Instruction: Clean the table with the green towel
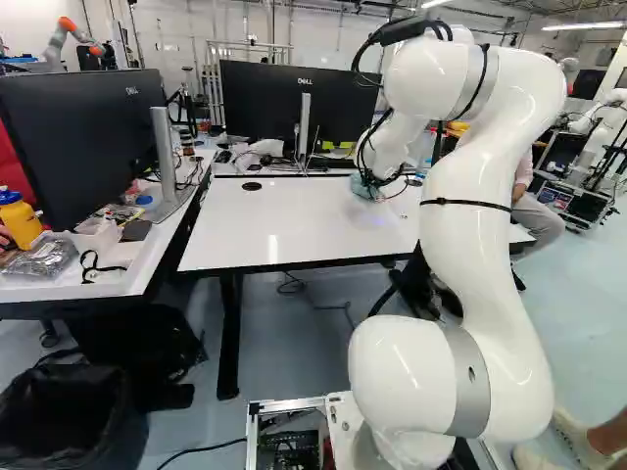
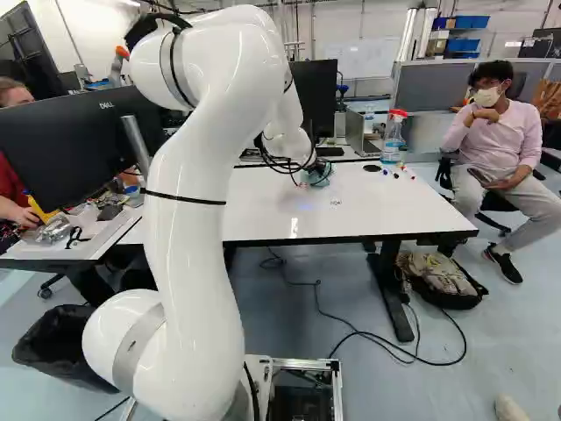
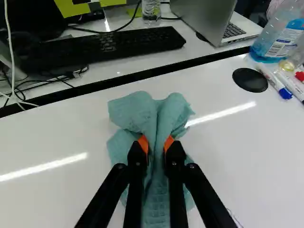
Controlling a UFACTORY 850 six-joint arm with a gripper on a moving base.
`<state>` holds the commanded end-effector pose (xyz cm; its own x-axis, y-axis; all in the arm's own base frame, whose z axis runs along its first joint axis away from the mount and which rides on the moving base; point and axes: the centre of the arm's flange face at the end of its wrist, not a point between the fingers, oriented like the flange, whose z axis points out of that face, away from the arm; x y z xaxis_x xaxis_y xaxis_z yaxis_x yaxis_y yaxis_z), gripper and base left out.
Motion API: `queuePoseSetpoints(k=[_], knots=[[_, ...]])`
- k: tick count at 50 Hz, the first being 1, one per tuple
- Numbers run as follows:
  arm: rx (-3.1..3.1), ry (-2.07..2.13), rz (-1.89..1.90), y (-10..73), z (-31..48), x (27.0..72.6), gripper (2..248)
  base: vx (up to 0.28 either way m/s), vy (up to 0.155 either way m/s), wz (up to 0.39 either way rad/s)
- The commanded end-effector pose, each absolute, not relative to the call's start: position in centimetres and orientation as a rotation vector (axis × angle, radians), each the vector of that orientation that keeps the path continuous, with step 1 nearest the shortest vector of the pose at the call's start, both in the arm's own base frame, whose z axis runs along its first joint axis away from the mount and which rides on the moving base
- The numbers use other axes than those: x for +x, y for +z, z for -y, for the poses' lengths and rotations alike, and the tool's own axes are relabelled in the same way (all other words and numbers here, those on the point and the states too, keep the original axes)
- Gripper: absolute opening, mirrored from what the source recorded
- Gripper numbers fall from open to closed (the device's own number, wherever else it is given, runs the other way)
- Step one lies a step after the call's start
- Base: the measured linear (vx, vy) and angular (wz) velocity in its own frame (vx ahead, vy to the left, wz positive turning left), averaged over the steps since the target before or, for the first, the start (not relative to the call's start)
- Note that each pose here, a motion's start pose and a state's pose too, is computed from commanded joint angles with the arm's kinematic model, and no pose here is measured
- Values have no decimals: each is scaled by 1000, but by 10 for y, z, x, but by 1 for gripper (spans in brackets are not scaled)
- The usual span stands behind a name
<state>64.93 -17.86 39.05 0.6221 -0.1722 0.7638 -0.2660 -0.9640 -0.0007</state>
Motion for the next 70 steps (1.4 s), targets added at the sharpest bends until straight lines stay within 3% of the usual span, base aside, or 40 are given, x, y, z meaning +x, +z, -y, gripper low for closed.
queuePoseSetpoints(k=[25, 70], knots=[[2785, 1174, 359, 418, 162, 619, 54, 0, 0, 0], [2906, 968, 300, 468, 107, 515, 54, 0, 0, 0]])
